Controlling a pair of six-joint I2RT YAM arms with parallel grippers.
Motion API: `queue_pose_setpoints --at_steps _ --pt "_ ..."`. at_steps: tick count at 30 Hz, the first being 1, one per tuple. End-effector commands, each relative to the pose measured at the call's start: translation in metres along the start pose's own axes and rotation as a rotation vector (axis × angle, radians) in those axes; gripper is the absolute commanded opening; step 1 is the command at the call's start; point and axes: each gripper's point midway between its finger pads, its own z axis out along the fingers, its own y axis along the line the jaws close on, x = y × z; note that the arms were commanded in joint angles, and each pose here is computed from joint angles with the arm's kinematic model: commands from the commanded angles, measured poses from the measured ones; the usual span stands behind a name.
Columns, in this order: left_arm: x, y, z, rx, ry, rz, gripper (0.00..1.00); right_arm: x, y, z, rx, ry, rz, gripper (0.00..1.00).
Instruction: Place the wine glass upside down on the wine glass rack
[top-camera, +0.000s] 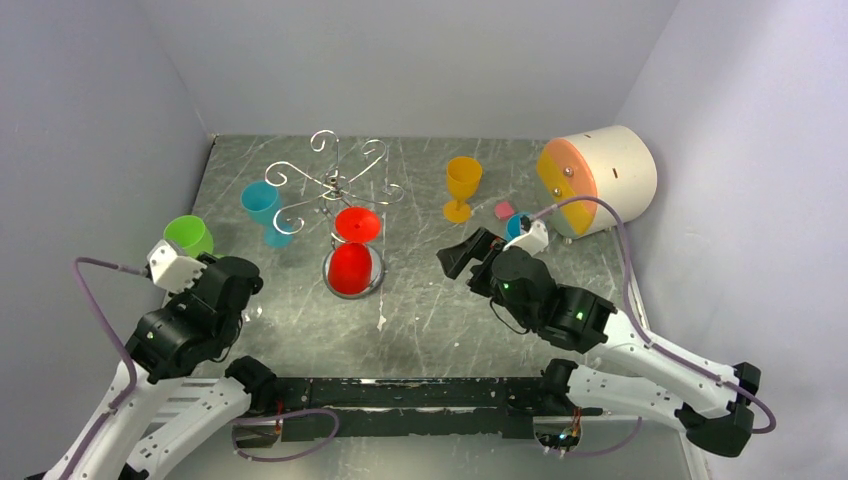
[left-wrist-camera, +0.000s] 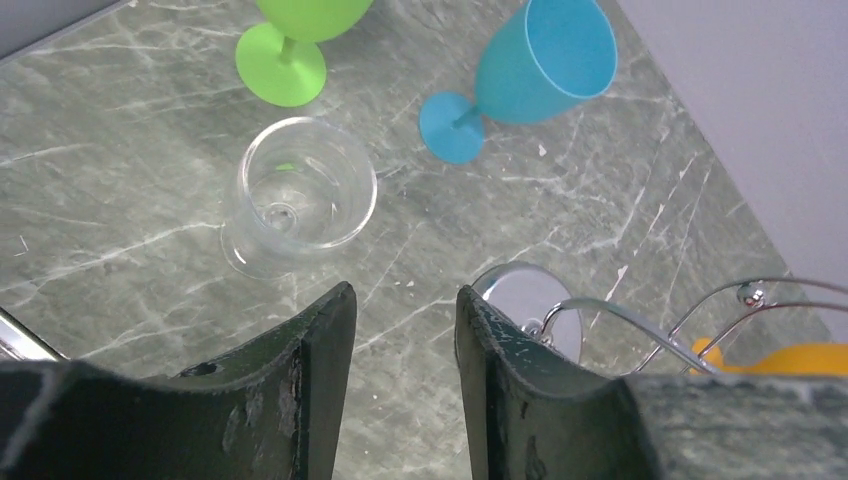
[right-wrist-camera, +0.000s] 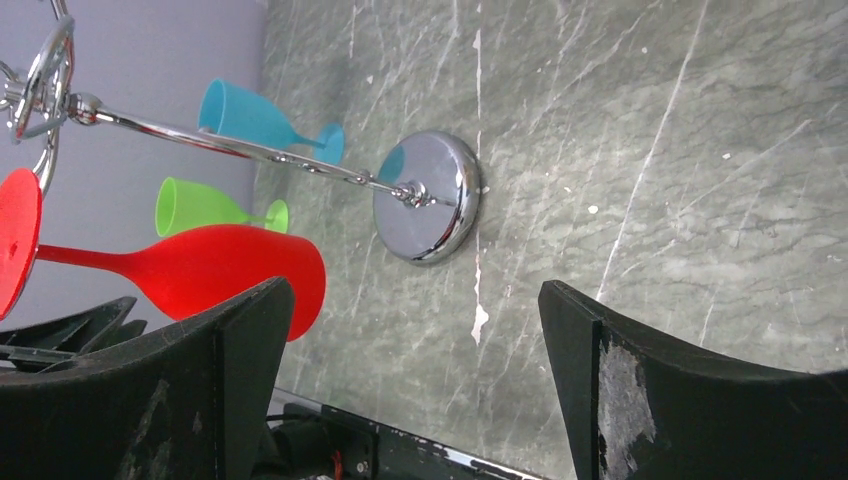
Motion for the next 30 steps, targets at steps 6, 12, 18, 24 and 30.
queue_pose_setpoints --at_steps 6,12,18,24,30 --pt "-0.013 0.019 0.003 -0.137 -0.079 -0.026 0.47 -0.010 -0.013 -0.006 0.008 -0.057 0.022 0.96" --pt "-0.018 0.015 0.006 -0.103 -0.117 0.030 0.54 -0.008 -0.014 -0.007 0.016 -0.045 0.020 0.96" --pt "-0.009 0.025 0.010 -0.157 -0.107 0.039 0.57 -0.007 -0.017 -0.007 0.020 -0.045 0.023 0.96" --pt "-0.013 0.025 0.013 -0.188 -0.142 0.044 0.50 -0.005 -0.019 -0.006 0.015 -0.045 0.018 0.96" --pt "-0.003 0.025 0.020 -0.220 -0.130 0.089 0.46 -0.005 -0.021 -0.006 0.022 -0.048 0.018 0.96"
